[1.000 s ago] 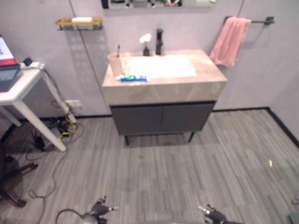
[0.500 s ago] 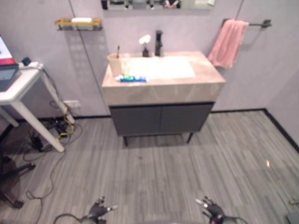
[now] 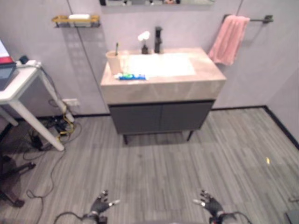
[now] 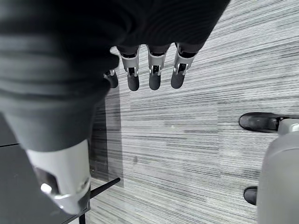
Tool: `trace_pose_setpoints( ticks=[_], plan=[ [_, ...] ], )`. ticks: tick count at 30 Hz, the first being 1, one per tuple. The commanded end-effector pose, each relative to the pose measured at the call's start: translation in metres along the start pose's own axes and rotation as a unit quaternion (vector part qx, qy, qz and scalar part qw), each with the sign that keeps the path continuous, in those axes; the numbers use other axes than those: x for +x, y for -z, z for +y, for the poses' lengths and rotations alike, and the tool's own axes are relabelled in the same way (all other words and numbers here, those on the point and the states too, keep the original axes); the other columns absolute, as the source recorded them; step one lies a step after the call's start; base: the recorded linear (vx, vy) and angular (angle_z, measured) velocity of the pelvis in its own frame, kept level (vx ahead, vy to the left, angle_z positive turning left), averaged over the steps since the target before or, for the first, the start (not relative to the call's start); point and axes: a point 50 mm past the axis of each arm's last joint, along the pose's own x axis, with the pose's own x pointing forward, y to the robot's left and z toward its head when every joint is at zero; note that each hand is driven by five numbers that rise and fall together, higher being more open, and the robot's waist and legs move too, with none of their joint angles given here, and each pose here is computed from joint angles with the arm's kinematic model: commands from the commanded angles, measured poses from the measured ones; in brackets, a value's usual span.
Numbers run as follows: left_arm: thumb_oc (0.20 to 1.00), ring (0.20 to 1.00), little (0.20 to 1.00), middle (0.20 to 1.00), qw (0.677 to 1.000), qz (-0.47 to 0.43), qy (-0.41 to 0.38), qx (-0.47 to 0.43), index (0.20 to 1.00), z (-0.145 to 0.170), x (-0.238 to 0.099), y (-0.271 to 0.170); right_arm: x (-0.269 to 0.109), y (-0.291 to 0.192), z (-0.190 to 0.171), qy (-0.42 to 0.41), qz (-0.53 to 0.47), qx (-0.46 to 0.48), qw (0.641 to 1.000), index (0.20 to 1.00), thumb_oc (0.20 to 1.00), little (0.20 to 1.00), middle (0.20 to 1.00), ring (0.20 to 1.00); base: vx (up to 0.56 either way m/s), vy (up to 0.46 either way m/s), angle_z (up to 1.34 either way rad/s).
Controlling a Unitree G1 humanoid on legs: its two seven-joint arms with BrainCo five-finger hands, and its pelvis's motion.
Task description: Put brush and paste in cup on sink, flatten towel.
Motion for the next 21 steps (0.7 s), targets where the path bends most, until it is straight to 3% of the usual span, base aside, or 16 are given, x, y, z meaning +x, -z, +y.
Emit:
trace_pose_setpoints(
  ticks=[1,12,21],
  plan=[
    [1.000,1.000,1.000,1.000,0.999,-0.035,-0.010,0.000,1.000,0.009,0.007,-0.019,0.006,-0.019,-0.001,-0.008,-0.034,-0.012,0.999,1.000,1.000,1.000,1.000,1.000,0.00,0.000,0.00],
    [1.000,1.000,1.000,1.000,1.000,-0.023,-0.015,0.010,1.000,0.008,0.010,-0.018,0.008,-0.020,-0.009,0.014,-0.024,-0.030,0.999,1.000,1.000,1.000,1.000,1.000,0.00,-0.011,0.00],
    [1.000,1.000,1.000,1.000,0.997,-0.055,-0.005,0.049,1.000,-0.002,0.028,-0.057,0.010,-0.039,-0.029,0.051,-0.041,-0.067,0.996,1.000,1.000,1.000,1.000,1.000,-0.01,-0.161,0.11]
  ],
)
